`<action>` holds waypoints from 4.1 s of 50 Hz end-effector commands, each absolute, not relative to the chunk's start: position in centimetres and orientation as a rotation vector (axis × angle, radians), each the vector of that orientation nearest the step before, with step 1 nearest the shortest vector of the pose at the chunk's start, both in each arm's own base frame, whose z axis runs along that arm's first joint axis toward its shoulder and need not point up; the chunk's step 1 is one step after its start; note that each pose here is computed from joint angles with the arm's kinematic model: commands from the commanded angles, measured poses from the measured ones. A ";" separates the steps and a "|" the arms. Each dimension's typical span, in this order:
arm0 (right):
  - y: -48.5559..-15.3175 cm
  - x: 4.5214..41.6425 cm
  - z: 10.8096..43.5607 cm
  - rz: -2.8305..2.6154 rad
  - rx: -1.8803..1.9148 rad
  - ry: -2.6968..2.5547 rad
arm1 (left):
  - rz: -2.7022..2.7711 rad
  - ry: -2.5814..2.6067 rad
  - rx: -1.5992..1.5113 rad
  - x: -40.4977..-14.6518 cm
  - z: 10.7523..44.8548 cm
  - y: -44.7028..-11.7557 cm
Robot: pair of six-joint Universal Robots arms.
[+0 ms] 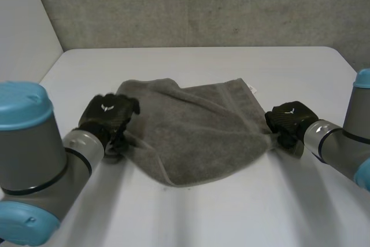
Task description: Fold the towel.
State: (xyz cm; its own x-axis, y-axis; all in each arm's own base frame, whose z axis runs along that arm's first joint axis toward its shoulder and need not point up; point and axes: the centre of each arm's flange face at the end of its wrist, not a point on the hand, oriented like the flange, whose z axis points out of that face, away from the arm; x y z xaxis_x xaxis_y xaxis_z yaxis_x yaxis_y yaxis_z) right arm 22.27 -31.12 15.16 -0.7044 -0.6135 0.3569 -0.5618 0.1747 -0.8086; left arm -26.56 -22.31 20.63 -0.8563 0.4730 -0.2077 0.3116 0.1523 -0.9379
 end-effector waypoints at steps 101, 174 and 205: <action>-33.7 23.6 17.8 -1.738 -1.197 2.347 | 1.848 -2.269 -0.893 -28.2 14.4 -31.5; -31.0 19.3 13.8 -1.695 -1.146 2.384 | 1.833 -2.385 -0.948 -16.7 10.8 -31.1; -30.8 19.4 12.9 -1.659 -1.170 2.394 | 1.840 -2.330 -0.994 -18.2 10.1 -32.5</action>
State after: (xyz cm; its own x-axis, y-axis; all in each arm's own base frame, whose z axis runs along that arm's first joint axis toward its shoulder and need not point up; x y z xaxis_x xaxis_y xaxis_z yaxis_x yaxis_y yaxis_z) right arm 19.37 -30.88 13.14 -0.7239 -0.5660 0.3943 -0.5650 0.1585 -0.8098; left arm -18.01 -32.32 10.03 -0.8006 0.4772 -0.3623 0.4661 0.1161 -0.8771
